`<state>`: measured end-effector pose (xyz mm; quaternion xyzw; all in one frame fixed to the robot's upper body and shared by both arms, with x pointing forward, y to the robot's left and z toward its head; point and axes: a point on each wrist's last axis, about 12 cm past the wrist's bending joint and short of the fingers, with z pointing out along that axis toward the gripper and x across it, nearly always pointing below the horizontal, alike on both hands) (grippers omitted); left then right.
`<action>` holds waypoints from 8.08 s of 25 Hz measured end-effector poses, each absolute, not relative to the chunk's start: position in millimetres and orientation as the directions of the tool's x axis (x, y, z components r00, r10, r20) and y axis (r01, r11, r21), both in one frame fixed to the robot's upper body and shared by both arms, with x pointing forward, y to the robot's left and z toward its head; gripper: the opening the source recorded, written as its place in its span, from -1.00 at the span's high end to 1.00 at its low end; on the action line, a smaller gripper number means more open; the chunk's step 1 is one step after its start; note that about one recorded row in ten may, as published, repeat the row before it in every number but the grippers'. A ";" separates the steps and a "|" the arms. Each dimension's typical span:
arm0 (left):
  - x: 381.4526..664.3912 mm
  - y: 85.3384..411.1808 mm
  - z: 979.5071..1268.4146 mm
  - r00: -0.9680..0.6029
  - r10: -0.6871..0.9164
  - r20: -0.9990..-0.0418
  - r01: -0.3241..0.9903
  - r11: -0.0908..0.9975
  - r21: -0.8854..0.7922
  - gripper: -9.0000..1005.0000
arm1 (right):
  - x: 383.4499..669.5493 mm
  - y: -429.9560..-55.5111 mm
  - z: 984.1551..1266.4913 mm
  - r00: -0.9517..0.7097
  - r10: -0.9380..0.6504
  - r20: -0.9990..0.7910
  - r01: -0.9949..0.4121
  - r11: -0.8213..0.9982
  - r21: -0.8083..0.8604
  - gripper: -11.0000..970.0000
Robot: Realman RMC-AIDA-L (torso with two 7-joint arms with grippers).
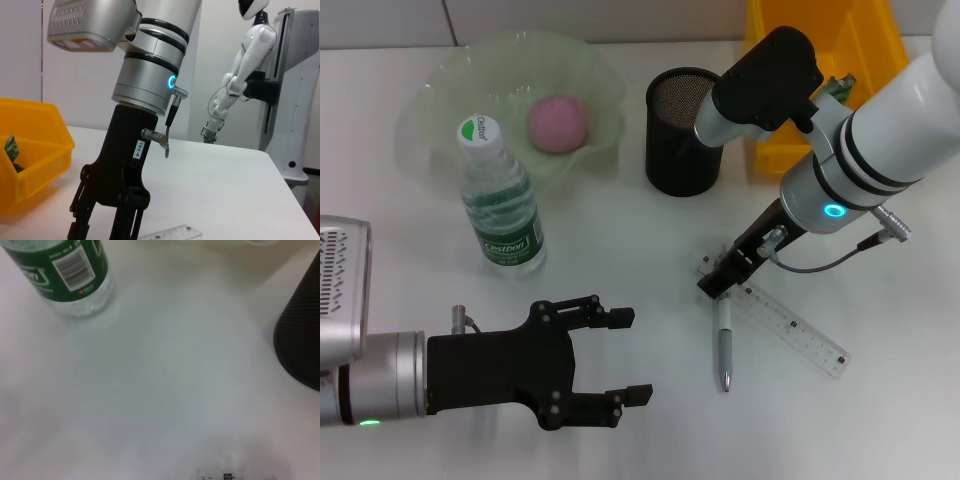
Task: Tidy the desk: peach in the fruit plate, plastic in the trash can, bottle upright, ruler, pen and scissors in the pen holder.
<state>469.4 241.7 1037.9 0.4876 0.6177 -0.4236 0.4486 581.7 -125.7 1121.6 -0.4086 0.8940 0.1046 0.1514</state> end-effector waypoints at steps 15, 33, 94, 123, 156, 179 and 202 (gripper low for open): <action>472.0 239.8 1039.3 -0.115 0.223 -0.968 0.984 0.159 -0.080 -0.59 | 580.9 -124.7 1120.6 -0.635 -0.692 -0.342 -0.754 0.652 0.080 -0.19; 473.7 240.2 1038.2 -0.116 0.233 -0.966 0.982 0.172 -0.076 -0.59 | 580.3 -119.7 1121.8 -0.632 -0.708 -0.316 -0.760 0.646 0.074 0.19; 475.3 236.0 1039.6 -0.148 0.212 -0.966 0.981 0.158 -0.115 -0.59 | 619.7 -157.9 1102.8 0.159 -0.080 -0.984 -0.749 0.639 -0.173 0.12; 473.6 238.0 1038.6 -0.155 0.210 -0.965 0.979 0.166 -0.121 -0.59 | 598.7 -180.3 1098.3 0.176 0.042 -0.983 -0.735 0.670 -0.103 -0.02; 474.8 236.7 1040.4 -0.144 0.212 -0.967 0.982 0.152 -0.113 -0.59 | 594.5 -172.8 1204.3 -0.854 -0.440 -0.278 -0.509 0.819 0.265 -0.59; 471.0 239.4 1036.2 -0.148 0.220 -0.964 0.979 0.168 -0.112 -0.59 | 616.9 -130.7 1161.5 -0.869 -0.480 -0.122 -0.495 0.849 0.185 -0.47; 472.7 237.4 1036.3 -0.144 0.223 -0.964 0.980 0.168 -0.108 -0.59 | 614.6 -104.3 1137.2 -0.834 -0.530 -0.156 -0.551 0.814 0.184 -0.44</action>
